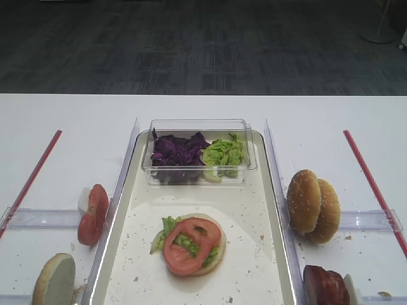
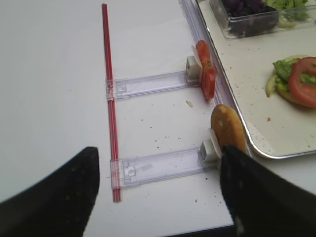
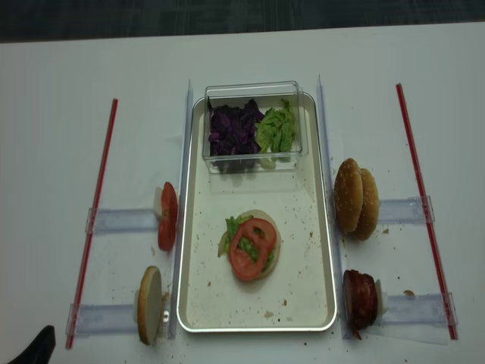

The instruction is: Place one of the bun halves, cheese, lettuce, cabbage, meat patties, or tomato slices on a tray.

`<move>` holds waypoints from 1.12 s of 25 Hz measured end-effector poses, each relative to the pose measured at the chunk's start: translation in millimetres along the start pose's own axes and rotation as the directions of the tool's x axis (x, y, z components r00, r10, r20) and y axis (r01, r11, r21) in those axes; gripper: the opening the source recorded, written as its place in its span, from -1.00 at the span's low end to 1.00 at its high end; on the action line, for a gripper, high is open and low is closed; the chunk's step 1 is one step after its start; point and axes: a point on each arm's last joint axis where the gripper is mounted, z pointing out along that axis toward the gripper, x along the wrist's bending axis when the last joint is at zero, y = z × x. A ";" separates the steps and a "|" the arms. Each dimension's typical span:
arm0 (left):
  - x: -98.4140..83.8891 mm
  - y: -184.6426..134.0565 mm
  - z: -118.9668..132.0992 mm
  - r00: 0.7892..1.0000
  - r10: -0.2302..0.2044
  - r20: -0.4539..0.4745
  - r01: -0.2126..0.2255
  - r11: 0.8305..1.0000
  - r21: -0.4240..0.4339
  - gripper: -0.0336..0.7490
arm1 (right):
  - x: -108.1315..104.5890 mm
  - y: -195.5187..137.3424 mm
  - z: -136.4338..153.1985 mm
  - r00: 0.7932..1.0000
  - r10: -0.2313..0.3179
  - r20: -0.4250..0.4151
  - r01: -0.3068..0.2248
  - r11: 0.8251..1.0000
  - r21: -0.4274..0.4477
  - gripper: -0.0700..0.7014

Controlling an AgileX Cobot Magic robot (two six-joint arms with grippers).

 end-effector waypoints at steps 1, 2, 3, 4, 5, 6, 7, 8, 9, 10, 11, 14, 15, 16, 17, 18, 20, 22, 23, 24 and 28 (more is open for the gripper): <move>0.0 0.0 0.0 1.000 0.000 0.000 0.000 1.000 0.000 0.30 | 0.0 0.0 0.0 1.000 0.000 0.000 0.000 1.000 0.000 0.94; 0.0 0.0 0.0 1.000 0.000 0.000 0.000 1.000 0.000 0.30 | 0.0 0.0 0.0 1.000 0.000 0.000 0.000 1.000 0.000 0.94; 0.0 0.0 0.0 1.000 0.000 0.000 0.000 1.000 0.000 0.30 | 0.0 0.0 0.0 1.000 0.000 0.000 0.000 1.000 0.000 0.94; 0.0 0.0 0.0 1.000 0.000 0.000 0.000 1.000 0.000 0.30 | 0.0 0.0 0.0 1.000 0.000 0.000 0.000 1.000 0.000 0.94; 0.0 0.0 0.0 1.000 0.000 0.000 0.000 1.000 0.000 0.30 | 0.0 0.0 0.0 1.000 0.000 0.000 0.000 1.000 0.000 0.94; 0.0 0.0 0.0 1.000 0.000 0.000 0.000 1.000 0.000 0.30 | 0.0 0.0 0.0 1.000 0.000 0.000 0.000 1.000 0.000 0.94; 0.0 0.0 0.0 1.000 0.000 0.000 0.000 1.000 0.000 0.30 | 0.0 0.0 0.0 1.000 -0.003 0.000 0.003 1.000 0.000 0.94; 0.0 0.0 0.0 1.000 0.000 0.000 0.000 1.000 0.000 0.30 | 0.0 0.0 0.0 1.000 -0.002 0.000 0.002 1.000 0.000 0.94; 0.0 0.0 0.0 1.000 0.000 0.000 0.000 1.000 0.000 0.30 | 0.0 0.0 0.0 1.000 -0.004 0.000 0.004 1.000 0.000 0.94; 0.0 0.0 0.0 1.000 0.000 0.000 0.000 1.000 0.000 0.30 | 0.0 0.0 0.0 1.000 -0.004 0.000 0.004 1.000 0.000 0.94; 0.0 0.0 0.0 1.000 0.000 0.000 0.000 1.000 0.000 0.30 | 0.0 0.0 0.0 1.000 -0.004 0.000 0.004 1.000 0.000 0.94; -0.1 0.0 0.1 1.000 -0.007 -0.009 0.007 1.000 0.000 0.30 | 0.0 0.0 0.0 1.000 -0.004 0.000 0.004 1.000 0.000 0.94; -0.1 0.1 0.1 1.000 -0.012 -0.016 0.012 1.000 0.000 0.30 | 0.0 0.0 0.0 1.000 -0.004 0.000 0.004 1.000 0.000 0.94; -0.1 0.1 0.1 1.000 -0.017 -0.023 0.017 1.000 0.000 0.30 | 0.0 0.0 0.0 1.000 -0.004 0.000 0.004 1.000 0.000 0.94; -0.2 0.1 0.2 0.999 -0.020 -0.027 0.020 1.000 -0.001 0.30 | 0.0 0.0 0.0 1.000 -0.004 0.000 0.004 1.000 0.000 0.94; -0.1 0.1 0.2 0.999 -0.022 -0.030 0.022 1.000 -0.001 0.30 | 0.0 0.0 0.0 1.000 -0.004 0.000 0.004 1.000 0.000 0.94; -0.1 0.1 0.2 0.999 -0.022 -0.030 0.022 1.000 -0.001 0.30 | 0.0 0.0 0.0 1.000 -0.004 0.000 0.004 1.000 0.000 0.94; -0.1 0.1 0.2 0.999 -0.022 -0.030 0.022 1.000 -0.001 0.30 | 0.0 0.0 0.0 1.000 -0.004 0.000 0.004 1.000 0.000 0.94; -0.1 0.1 0.2 0.999 -0.022 -0.030 0.022 1.000 -0.001 0.30 | 0.0 0.0 0.0 1.000 -0.002 0.000 0.002 1.000 0.000 0.94; -0.1 0.1 0.2 0.999 -0.022 -0.030 0.022 1.000 -0.001 0.30 | 0.0 0.0 0.0 1.000 -0.002 0.000 0.002 1.000 0.000 0.94; 0.0 0.1 0.2 0.999 -0.021 -0.032 0.021 1.000 0.000 0.30 | 0.0 0.0 0.0 1.000 -0.002 0.000 0.002 1.000 0.000 0.94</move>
